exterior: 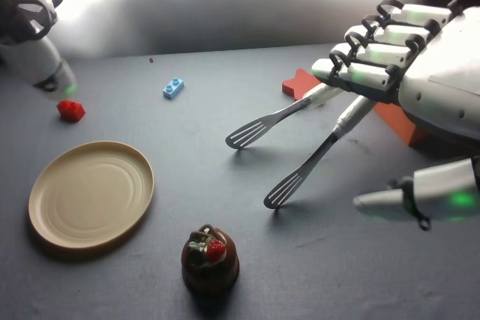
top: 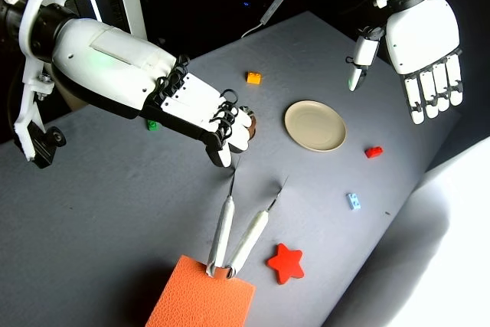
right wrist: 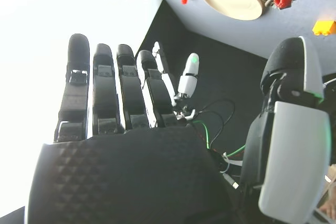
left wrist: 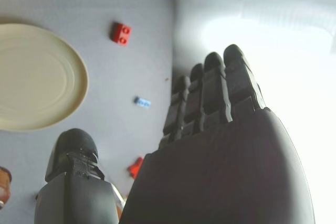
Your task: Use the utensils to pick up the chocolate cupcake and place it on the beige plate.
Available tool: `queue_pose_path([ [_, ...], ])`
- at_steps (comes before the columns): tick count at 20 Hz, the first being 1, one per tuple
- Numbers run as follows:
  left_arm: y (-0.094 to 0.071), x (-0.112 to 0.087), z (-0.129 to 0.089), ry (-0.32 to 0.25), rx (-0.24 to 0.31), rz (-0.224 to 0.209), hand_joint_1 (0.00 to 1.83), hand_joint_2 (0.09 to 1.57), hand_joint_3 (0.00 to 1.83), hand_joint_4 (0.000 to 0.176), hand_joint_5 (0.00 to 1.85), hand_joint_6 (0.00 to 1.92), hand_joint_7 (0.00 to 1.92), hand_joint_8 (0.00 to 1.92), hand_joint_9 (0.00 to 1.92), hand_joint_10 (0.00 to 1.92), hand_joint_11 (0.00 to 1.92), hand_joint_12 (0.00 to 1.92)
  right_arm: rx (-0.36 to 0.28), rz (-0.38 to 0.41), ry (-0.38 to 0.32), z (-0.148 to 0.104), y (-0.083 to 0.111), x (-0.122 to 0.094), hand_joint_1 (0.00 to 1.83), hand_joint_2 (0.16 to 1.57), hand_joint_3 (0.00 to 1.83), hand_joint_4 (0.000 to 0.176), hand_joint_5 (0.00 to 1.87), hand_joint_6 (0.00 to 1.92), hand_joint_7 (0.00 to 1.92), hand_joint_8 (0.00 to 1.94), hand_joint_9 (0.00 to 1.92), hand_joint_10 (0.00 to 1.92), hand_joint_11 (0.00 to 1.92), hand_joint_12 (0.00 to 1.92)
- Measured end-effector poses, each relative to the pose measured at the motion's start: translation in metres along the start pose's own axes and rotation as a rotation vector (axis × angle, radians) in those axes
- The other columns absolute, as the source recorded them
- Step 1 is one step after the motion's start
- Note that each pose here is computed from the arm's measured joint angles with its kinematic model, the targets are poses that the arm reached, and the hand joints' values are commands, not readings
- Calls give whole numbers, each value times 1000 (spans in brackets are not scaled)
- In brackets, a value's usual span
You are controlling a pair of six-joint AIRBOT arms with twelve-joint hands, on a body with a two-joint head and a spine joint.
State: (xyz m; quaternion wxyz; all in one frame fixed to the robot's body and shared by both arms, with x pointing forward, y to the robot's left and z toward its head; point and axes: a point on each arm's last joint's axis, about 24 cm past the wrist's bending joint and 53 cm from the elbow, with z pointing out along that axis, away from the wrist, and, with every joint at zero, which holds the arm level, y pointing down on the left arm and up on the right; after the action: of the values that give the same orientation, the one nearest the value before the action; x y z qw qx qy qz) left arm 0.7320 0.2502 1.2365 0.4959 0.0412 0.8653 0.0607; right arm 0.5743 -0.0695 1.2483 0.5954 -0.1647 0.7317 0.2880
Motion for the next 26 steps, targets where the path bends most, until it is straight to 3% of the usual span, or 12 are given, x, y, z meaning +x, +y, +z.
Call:
queue_pose_path([
  [6,1,-2,2,-2,-3,-1,48,1067,3,0,96,0,51,0,22,1,0,0,5,0,-7,13,-4,-1,121,1021,3,0,131,0,137,1,113,1,0,463],
  [7,2,-2,2,-2,-5,3,9,1082,9,0,18,0,9,0,4,0,0,0,12,2,-11,22,-8,-2,26,1064,14,0,79,4,94,2,79,1,0,312],
  [9,1,-2,2,-1,-5,3,0,1079,6,0,0,0,0,0,0,0,0,0,15,13,-13,34,-12,-2,41,1073,6,0,30,0,55,0,45,0,0,195],
  [11,1,-2,2,-2,-5,4,22,1085,6,0,13,5,14,5,0,0,0,0,18,28,-15,51,-17,-2,100,1051,0,0,66,2,84,3,93,2,0,384],
  [15,1,-2,2,-3,-5,12,73,1082,2,0,57,16,60,17,34,11,0,0,21,68,21,82,-20,7,187,1026,0,0,11,0,46,0,72,0,0,390],
  [16,1,-2,2,-3,-4,11,52,1087,4,0,48,10,47,9,21,5,0,0,26,93,36,85,-22,10,177,994,0,0,53,6,84,4,124,8,0,507],
  [20,1,-2,2,-3,-5,13,70,1093,3,0,15,1,16,1,0,0,0,0,13,96,1,89,-21,-15,307,950,0,0,51,2,75,1,115,0,0,408],
  [21,-1,-3,2,-5,-1,14,45,1088,0,0,11,0,18,2,3,1,0,0,11,104,4,89,-20,-20,349,966,0,0,14,3,36,5,73,4,0,267],
  [24,-2,-4,2,-6,3,15,77,1089,1,0,38,8,42,8,22,7,0,0,12,120,18,91,-19,-23,372,978,1,0,0,0,12,2,51,3,0,189],
  [25,-2,-4,2,-6,2,19,69,1087,0,0,47,10,54,11,29,8,0,0,17,120,14,92,-20,-25,408,1002,8,0,0,0,2,0,9,0,0,37],
  [26,-2,-4,2,-7,2,20,19,1088,1,0,38,5,50,8,25,6,0,0,22,123,11,93,-23,-26,404,1009,9,0,0,0,0,0,1,0,0,8],
])
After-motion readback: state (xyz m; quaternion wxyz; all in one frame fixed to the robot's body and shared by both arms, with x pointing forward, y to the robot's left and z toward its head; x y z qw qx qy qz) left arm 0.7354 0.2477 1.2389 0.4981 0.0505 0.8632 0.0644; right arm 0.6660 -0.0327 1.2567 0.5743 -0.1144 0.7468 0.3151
